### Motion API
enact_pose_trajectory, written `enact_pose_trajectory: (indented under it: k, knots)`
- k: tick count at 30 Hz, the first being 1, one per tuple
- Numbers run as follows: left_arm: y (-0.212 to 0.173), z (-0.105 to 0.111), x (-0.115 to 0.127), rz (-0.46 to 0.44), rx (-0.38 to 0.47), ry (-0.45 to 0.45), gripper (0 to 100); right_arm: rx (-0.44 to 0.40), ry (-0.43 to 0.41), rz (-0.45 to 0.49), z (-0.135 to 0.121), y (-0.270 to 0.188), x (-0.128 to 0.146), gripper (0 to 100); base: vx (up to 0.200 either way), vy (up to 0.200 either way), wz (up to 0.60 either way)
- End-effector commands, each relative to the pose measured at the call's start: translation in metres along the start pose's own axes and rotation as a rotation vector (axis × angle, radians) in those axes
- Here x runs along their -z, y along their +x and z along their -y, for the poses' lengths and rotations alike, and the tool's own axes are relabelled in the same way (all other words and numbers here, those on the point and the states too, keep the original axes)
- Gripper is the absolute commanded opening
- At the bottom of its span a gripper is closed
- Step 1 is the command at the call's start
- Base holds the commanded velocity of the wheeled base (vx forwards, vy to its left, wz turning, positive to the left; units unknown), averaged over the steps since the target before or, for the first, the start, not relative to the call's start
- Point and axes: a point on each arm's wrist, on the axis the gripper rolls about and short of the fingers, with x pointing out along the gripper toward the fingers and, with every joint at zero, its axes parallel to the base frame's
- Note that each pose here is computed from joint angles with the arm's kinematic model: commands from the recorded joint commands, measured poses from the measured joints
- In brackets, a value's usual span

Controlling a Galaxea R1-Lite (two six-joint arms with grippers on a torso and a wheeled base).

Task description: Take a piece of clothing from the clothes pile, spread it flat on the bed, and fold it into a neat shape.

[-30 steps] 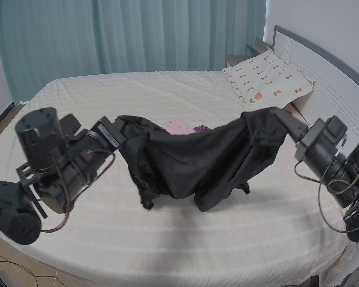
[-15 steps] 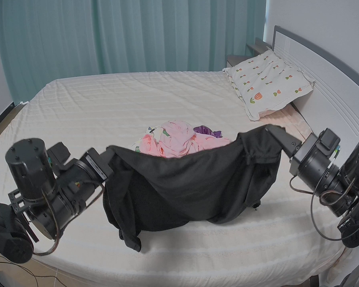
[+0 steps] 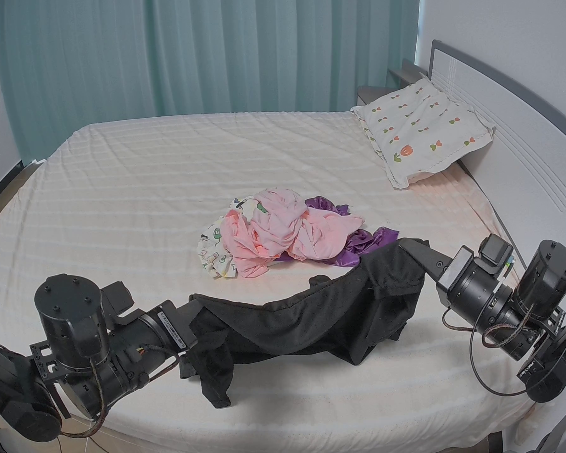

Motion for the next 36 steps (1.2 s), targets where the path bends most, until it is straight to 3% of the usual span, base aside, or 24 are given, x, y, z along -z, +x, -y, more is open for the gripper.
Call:
enact_pose_trajectory:
  k: [1,16,36]
  knots:
    - [-0.001,-0.003,0.002,-0.010,-0.010,-0.008,0,0.004,0.000,-0.003,0.002,0.001,0.002,0,-0.200,0.000,0.00]
    - [-0.008,-0.006,0.004,-0.046,0.015,0.001,0,0.022,0.003,-0.026,0.007,0.000,0.006,0,0.000,0.000,0.00]
    - [-0.014,-0.004,-0.008,0.007,0.040,-0.013,0,0.011,0.000,-0.021,0.003,-0.002,0.005,0,0.000,0.200,0.00]
